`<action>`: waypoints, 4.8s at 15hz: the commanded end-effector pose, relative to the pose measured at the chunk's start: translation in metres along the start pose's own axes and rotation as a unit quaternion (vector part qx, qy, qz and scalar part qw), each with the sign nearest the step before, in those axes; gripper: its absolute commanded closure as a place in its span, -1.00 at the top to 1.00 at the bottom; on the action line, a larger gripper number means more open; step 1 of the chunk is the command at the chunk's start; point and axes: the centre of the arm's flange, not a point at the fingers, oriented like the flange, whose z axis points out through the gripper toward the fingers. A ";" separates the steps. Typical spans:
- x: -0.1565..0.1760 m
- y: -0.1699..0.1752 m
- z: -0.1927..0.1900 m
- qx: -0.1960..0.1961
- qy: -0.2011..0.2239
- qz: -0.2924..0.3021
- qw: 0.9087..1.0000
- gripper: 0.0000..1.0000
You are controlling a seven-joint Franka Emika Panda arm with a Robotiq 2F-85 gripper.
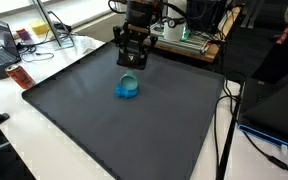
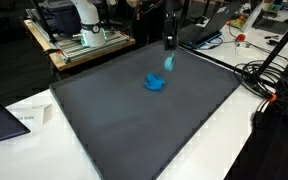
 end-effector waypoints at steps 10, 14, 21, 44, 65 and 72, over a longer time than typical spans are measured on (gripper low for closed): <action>-0.005 -0.087 0.001 -0.111 -0.013 -0.079 0.991 -0.56; -0.006 -0.109 0.016 -0.148 -0.007 -0.105 0.983 -0.56; -0.013 -0.134 0.048 -0.201 0.004 -0.151 0.968 -0.56; -0.034 -0.169 0.080 -0.251 0.030 -0.210 0.945 -0.56; -0.039 -0.169 0.076 -0.243 -0.003 -0.216 0.946 -0.56; -0.012 -0.139 0.052 -0.192 -0.028 -0.215 0.957 -0.56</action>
